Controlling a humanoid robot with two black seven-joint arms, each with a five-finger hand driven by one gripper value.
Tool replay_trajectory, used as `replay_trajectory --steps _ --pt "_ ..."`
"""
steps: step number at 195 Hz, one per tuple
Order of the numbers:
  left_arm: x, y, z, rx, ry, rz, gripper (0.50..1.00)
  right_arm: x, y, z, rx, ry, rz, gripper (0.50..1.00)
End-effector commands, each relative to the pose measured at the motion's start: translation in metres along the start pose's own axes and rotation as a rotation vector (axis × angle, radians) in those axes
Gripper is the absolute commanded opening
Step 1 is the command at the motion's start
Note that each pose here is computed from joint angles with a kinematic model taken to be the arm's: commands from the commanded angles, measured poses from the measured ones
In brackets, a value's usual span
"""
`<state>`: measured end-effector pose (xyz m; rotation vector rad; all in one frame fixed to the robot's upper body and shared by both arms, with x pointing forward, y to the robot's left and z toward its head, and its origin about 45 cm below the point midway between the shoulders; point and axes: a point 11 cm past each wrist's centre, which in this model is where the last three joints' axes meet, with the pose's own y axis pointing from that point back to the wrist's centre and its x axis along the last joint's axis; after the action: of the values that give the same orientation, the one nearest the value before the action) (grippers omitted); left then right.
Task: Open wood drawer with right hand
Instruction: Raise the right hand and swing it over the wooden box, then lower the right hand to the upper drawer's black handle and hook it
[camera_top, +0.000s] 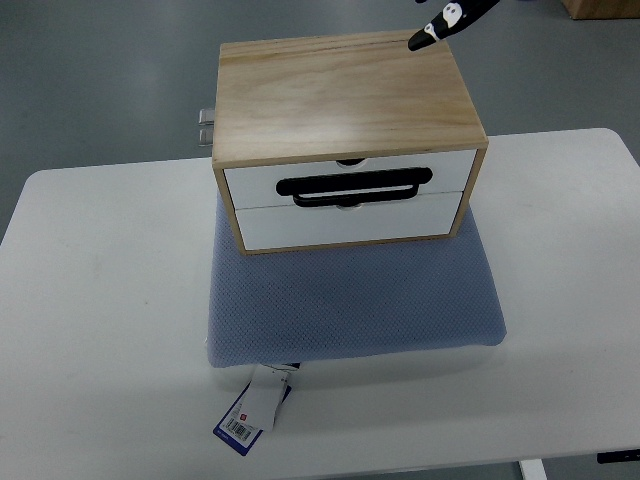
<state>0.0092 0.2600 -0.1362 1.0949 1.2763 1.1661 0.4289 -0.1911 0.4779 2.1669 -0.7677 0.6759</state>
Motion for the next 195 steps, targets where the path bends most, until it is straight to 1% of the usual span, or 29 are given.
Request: replay_trajectory --steps 1,18,35,59,73,74,85,92,102,103,110,143,153,154,160,195 --pt "0.000 0.000 0.000 0.000 0.000 0.000 1.000 -0.022 0.004 -0.030 -0.052 0.158 -0.043 0.944" --pt "0.000 0.000 -0.001 0.001 0.001 0.000 1.000 -0.037 0.005 -0.053 -0.027 0.226 -0.072 0.944" --pt "0.000 0.000 0.000 0.000 0.000 0.000 1.000 -0.045 0.004 -0.067 -0.012 0.246 -0.085 0.942" --pt "0.000 0.000 0.000 -0.001 0.003 0.000 1.000 -0.066 -0.012 -0.093 0.044 0.196 -0.134 0.942" --pt "0.000 0.000 -0.001 0.001 0.003 0.000 1.000 -0.070 -0.015 -0.096 0.052 0.176 -0.140 0.942" --pt "0.000 0.000 0.000 -0.001 0.003 0.001 1.000 -0.080 -0.023 -0.104 0.070 0.130 -0.156 0.940" --pt "0.000 0.000 -0.001 0.001 0.004 0.001 1.000 -0.093 -0.032 -0.109 0.074 0.094 -0.177 0.942" --pt "0.001 0.000 0.000 -0.001 0.003 0.003 1.000 -0.101 -0.039 -0.108 0.069 0.077 -0.187 0.942" --pt "0.001 0.000 0.000 -0.001 0.003 0.003 1.000 -0.101 -0.039 -0.108 0.069 0.077 -0.187 0.942" --pt "0.001 0.000 0.000 -0.001 0.003 0.004 1.000 -0.112 -0.047 -0.108 0.062 0.063 -0.196 0.942" --pt "0.002 0.000 -0.001 0.001 0.004 0.004 1.000 -0.120 -0.052 -0.107 0.058 0.055 -0.208 0.942" --pt "0.003 0.000 -0.001 0.001 0.004 0.009 1.000 -0.148 -0.070 -0.082 0.008 0.009 -0.271 0.942" --pt "0.003 0.000 -0.001 0.001 0.004 0.009 1.000 -0.148 -0.070 -0.081 0.008 0.009 -0.271 0.942" --pt "0.004 0.000 0.000 -0.001 0.004 0.010 1.000 -0.153 -0.074 -0.072 -0.008 0.001 -0.281 0.944" --pt "0.004 0.000 -0.001 0.001 0.004 0.011 1.000 -0.156 -0.076 -0.066 -0.018 0.000 -0.283 0.944" --pt "0.004 0.000 -0.001 0.001 0.004 0.011 1.000 -0.163 -0.083 -0.047 -0.049 0.044 -0.277 0.942"
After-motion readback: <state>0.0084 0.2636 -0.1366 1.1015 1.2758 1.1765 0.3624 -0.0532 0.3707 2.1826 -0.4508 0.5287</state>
